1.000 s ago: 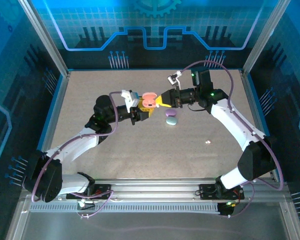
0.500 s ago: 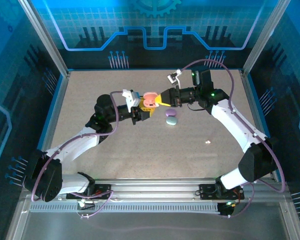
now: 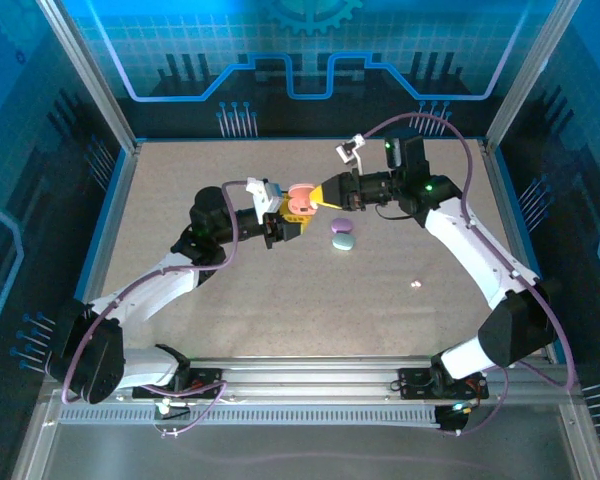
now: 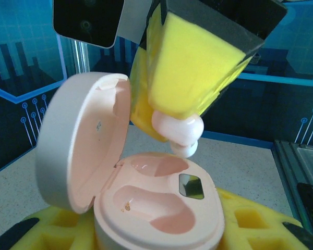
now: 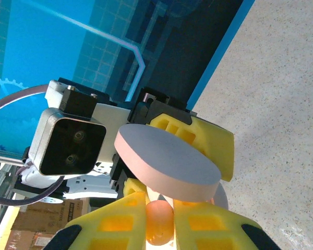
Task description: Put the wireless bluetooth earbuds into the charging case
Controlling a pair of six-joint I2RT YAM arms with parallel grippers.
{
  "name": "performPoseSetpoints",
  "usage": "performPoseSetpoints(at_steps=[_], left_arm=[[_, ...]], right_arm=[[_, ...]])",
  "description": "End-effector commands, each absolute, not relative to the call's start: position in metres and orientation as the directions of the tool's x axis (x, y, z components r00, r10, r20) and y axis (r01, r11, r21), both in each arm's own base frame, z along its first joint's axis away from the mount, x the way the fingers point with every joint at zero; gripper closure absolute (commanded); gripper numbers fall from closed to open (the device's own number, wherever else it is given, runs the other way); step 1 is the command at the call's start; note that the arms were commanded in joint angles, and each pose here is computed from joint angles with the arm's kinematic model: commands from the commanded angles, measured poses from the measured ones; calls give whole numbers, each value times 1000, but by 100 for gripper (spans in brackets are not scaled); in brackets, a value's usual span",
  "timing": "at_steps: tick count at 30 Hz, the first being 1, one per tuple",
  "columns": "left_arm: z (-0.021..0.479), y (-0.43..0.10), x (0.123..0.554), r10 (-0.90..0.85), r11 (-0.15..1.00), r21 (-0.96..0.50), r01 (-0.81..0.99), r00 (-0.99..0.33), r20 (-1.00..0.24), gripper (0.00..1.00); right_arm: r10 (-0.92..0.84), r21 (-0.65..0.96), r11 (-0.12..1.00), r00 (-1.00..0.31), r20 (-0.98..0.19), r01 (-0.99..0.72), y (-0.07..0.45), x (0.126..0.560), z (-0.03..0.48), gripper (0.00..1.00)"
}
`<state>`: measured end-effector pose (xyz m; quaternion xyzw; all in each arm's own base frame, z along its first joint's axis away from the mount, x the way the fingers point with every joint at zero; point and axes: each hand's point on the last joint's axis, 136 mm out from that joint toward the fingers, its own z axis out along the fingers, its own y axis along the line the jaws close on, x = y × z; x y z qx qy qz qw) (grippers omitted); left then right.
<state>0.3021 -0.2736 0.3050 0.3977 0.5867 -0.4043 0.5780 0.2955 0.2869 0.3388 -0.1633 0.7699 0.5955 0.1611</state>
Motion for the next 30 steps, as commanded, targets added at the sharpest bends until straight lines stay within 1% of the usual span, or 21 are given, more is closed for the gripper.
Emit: performPoseSetpoints(at_steps=[1, 5, 11, 16, 19, 22, 24, 26, 30], left_arm=[[325, -279, 293, -31, 306, 22, 952, 33, -999, 69], [328, -280, 292, -41, 297, 20, 955, 34, -999, 69], [331, -282, 289, -57, 275, 8, 962, 25, -998, 70], [334, -283, 288, -75, 262, 0, 965, 20, -997, 70], [334, -284, 288, -80, 259, -3, 966, 18, -997, 70], [336, -283, 288, -88, 262, -3, 965, 20, -996, 70], [338, -284, 288, -95, 261, -2, 965, 24, -995, 70], [339, -285, 288, -102, 258, -1, 966, 26, -994, 70], [341, -286, 287, -106, 255, 4, 967, 33, -994, 71]], right_arm=[[-68, 843, 227, -872, -485, -487, 292, 291, 349, 83], [-72, 843, 229, -872, -484, -487, 293, 291, 346, 83], [-64, 818, 277, -859, -508, -504, 290, 294, 341, 82], [-40, 748, 324, -798, -601, -579, 289, 295, 346, 81], [-16, 727, 336, -775, -631, -599, 287, 297, 351, 82], [-30, 695, 362, -753, -657, -621, 287, 295, 349, 80], [-45, 691, 372, -755, -654, -620, 287, 293, 345, 78], [-59, 688, 398, -765, -641, -607, 286, 294, 338, 77], [-74, 682, 413, -769, -636, -604, 288, 293, 334, 76]])
